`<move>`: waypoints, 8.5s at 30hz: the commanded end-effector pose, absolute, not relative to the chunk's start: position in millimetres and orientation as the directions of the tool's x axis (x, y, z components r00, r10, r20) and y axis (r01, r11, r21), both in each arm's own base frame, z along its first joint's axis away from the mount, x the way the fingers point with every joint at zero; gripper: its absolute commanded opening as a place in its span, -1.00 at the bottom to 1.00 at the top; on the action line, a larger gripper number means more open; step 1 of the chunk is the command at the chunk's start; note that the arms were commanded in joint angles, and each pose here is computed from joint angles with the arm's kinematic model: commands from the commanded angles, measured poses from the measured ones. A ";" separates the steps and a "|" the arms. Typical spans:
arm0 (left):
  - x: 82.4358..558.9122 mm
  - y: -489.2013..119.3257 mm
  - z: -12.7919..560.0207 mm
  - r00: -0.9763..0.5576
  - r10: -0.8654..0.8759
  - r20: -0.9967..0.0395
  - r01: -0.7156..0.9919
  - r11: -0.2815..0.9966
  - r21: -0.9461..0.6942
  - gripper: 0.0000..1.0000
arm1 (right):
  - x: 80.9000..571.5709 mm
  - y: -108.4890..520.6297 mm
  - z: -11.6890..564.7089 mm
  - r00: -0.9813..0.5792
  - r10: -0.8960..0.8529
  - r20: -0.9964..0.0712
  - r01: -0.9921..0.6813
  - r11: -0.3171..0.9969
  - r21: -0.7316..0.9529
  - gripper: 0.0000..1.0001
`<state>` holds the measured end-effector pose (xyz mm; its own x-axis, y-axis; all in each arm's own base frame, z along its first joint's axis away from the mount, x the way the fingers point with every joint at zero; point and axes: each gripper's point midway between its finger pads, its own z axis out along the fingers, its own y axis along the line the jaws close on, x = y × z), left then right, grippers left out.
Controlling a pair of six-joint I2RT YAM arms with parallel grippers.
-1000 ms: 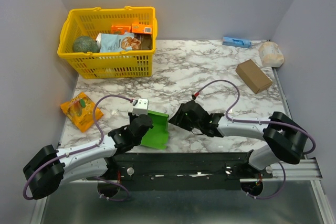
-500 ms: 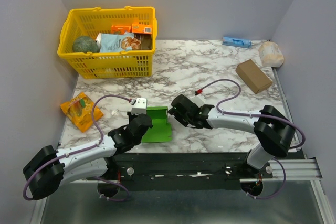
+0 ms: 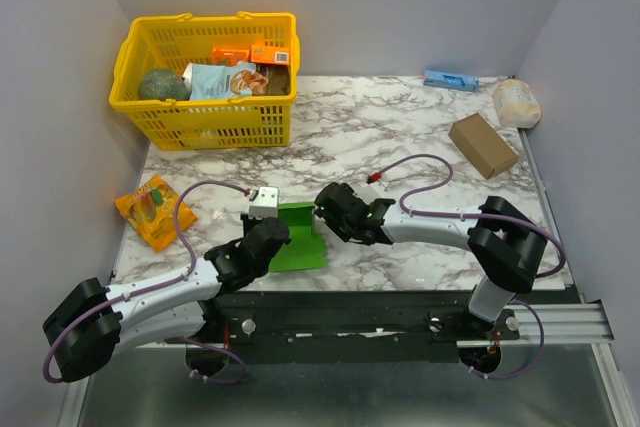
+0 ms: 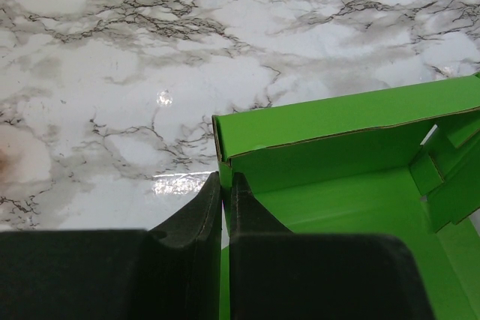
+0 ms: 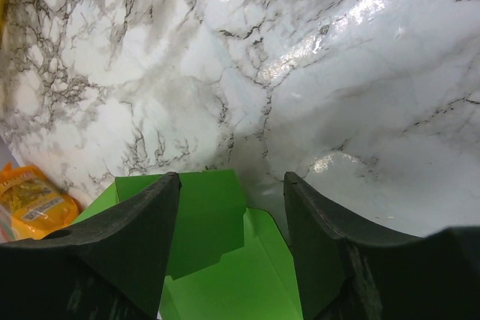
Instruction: Fold the paper box
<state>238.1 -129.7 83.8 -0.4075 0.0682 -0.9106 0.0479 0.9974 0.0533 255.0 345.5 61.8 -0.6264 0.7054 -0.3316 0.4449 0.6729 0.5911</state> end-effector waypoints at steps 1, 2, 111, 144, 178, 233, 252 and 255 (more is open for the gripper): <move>239.1 -159.5 100.9 -0.383 -0.030 -0.923 0.126 0.989 -0.084 -1.00 | 255.3 377.0 87.6 -0.622 0.733 -0.276 0.408 0.604 0.684 0.34; 239.3 -157.9 103.5 -0.376 -0.041 -0.926 0.118 0.989 -0.092 -1.00 | 253.9 374.5 89.8 -0.624 0.730 -0.279 0.403 0.606 0.686 0.35; 240.3 -143.1 111.8 -0.352 -0.204 -0.913 0.179 0.943 -0.280 -1.00 | 275.0 308.9 93.7 -0.515 -0.035 -0.856 -0.256 0.960 0.115 -0.38; 256.5 -147.9 110.7 -0.419 0.084 -0.904 -0.039 0.993 0.110 -1.00 | 276.2 221.4 83.9 -0.529 -0.179 -0.830 0.137 0.947 -0.291 -0.81; 260.9 -205.8 85.6 -0.561 0.117 -0.820 0.106 0.992 0.069 -1.00 | 204.7 281.3 96.7 -0.643 -0.072 -0.762 -0.316 0.932 0.178 0.38; 237.3 -214.2 79.3 -0.560 -0.042 -0.828 0.175 0.970 -0.168 -0.17 | 244.4 265.8 28.4 -0.721 0.011 -0.693 -0.078 0.992 0.098 -0.70; 245.7 -214.9 63.2 -0.547 -0.028 -0.836 0.175 0.973 -0.147 -0.44 | 243.8 263.4 34.1 -0.714 0.019 -0.700 -0.078 0.991 0.106 -0.74; 250.1 -212.6 60.5 -0.548 -0.016 -0.837 0.163 0.979 -0.125 -0.52 | 243.1 263.4 35.8 -0.712 0.023 -0.702 -0.079 0.991 0.111 -0.74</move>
